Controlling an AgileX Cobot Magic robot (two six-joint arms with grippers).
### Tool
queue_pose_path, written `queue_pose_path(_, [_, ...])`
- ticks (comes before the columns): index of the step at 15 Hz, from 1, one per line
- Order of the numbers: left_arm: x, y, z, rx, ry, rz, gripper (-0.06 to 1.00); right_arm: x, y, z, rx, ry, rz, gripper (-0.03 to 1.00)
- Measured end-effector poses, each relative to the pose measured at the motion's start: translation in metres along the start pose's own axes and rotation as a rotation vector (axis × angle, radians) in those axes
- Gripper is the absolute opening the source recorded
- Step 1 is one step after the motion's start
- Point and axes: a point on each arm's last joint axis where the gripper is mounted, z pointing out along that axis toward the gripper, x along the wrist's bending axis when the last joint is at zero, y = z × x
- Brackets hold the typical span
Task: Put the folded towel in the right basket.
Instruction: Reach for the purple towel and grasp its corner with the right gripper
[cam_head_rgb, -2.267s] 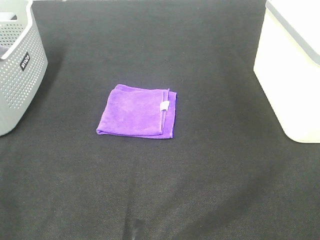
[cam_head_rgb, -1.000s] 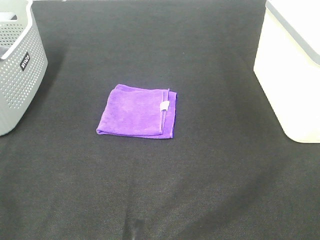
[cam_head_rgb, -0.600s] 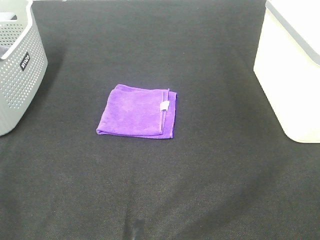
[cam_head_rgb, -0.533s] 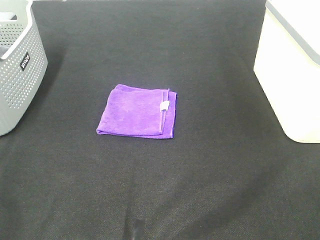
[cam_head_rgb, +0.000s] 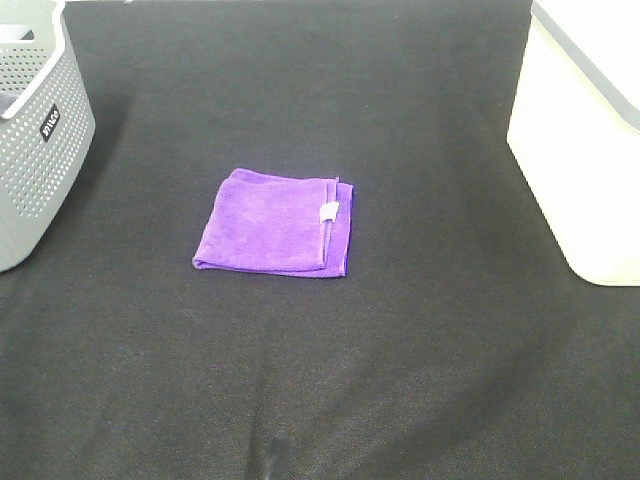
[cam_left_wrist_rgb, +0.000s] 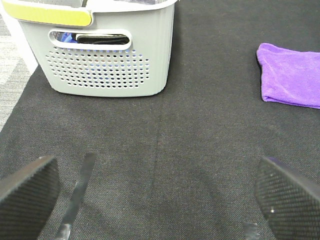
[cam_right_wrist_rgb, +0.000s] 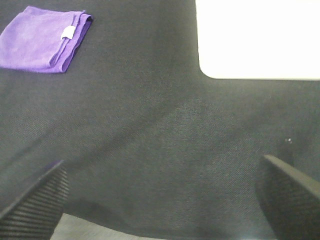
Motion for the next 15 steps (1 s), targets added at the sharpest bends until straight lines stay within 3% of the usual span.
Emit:
queue_pose_path(4, [0.0, 0.0, 0.0, 0.0, 0.0, 0.0, 0.99, 0.005, 0.125, 0.031, 0.207, 0.009, 0.045, 0.96])
queue_pose_path(7, [0.0, 0.0, 0.0, 0.0, 0.0, 0.0, 0.99, 0.016, 0.196, 0.078, 0.261, 0.121, 0.103, 0.96])
queue_pose_path(8, [0.0, 0.0, 0.0, 0.0, 0.0, 0.0, 0.99, 0.016, 0.196, 0.078, 0.261, 0.121, 0.103, 0.96])
queue_pose_path(9, [0.0, 0.0, 0.0, 0.0, 0.0, 0.0, 0.99, 0.022, 0.207, 0.099, 0.299, 0.183, 0.125, 0.95])
queue_pose_path(11, [0.0, 0.0, 0.0, 0.0, 0.0, 0.0, 0.99, 0.05, 0.213, 0.155, 0.415, 0.29, 0.1, 0.95])
queue_pose_path(12, [0.0, 0.0, 0.0, 0.0, 0.0, 0.0, 0.99, 0.077, 0.204, 0.206, 0.509, 0.34, 0.084, 0.95])
queue_pose_path(15, [0.0, 0.0, 0.0, 0.0, 0.0, 0.0, 0.99, 0.115, 0.177, 0.293, 0.621, 0.406, 0.102, 0.95])
